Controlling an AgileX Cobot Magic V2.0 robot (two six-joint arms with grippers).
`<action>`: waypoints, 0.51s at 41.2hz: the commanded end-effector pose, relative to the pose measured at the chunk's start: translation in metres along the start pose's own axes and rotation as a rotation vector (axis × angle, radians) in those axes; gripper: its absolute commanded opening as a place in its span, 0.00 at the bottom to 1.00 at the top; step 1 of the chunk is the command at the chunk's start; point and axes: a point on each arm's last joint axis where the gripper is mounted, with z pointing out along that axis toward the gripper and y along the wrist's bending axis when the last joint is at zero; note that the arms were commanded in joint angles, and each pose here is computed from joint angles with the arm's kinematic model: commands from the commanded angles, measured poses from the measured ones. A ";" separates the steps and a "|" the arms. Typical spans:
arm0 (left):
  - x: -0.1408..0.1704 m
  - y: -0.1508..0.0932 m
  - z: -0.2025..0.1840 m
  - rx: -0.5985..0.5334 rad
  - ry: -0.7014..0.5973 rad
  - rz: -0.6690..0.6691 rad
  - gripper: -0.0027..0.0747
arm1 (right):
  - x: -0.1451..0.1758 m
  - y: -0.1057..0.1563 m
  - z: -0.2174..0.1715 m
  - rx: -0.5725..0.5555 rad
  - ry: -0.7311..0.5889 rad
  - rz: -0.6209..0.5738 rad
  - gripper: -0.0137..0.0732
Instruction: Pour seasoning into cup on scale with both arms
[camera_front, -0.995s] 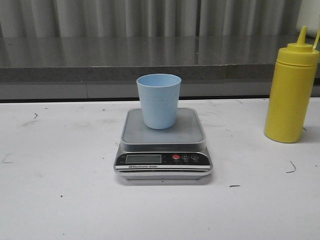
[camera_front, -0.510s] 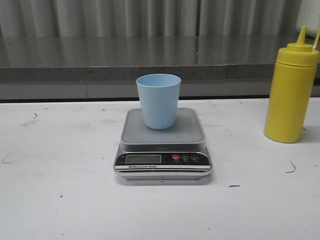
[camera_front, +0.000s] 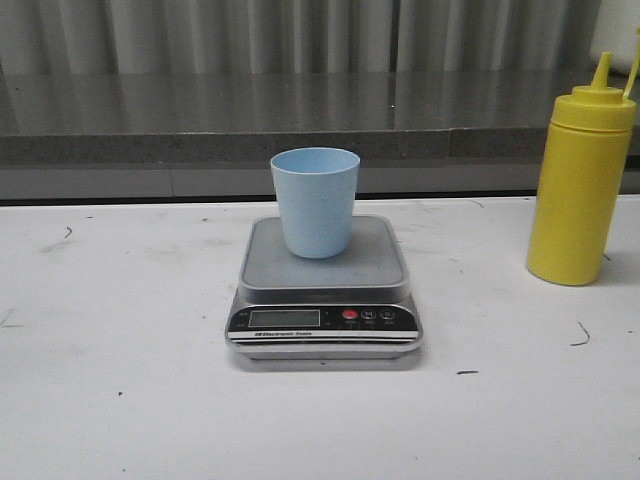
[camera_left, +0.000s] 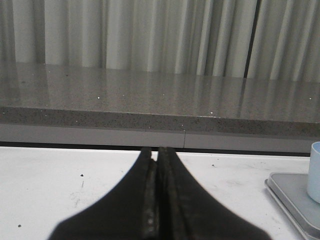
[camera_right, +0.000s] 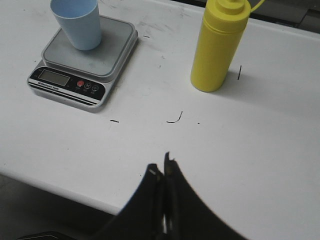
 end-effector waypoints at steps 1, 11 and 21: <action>-0.001 0.000 -0.001 0.004 -0.086 0.004 0.01 | -0.010 -0.001 -0.004 0.010 -0.078 -0.006 0.02; -0.001 0.000 -0.001 0.004 -0.086 0.004 0.01 | -0.010 -0.001 -0.004 0.010 -0.076 -0.006 0.02; -0.001 0.000 -0.001 0.006 -0.084 0.004 0.01 | -0.010 -0.001 -0.004 0.010 -0.076 -0.006 0.02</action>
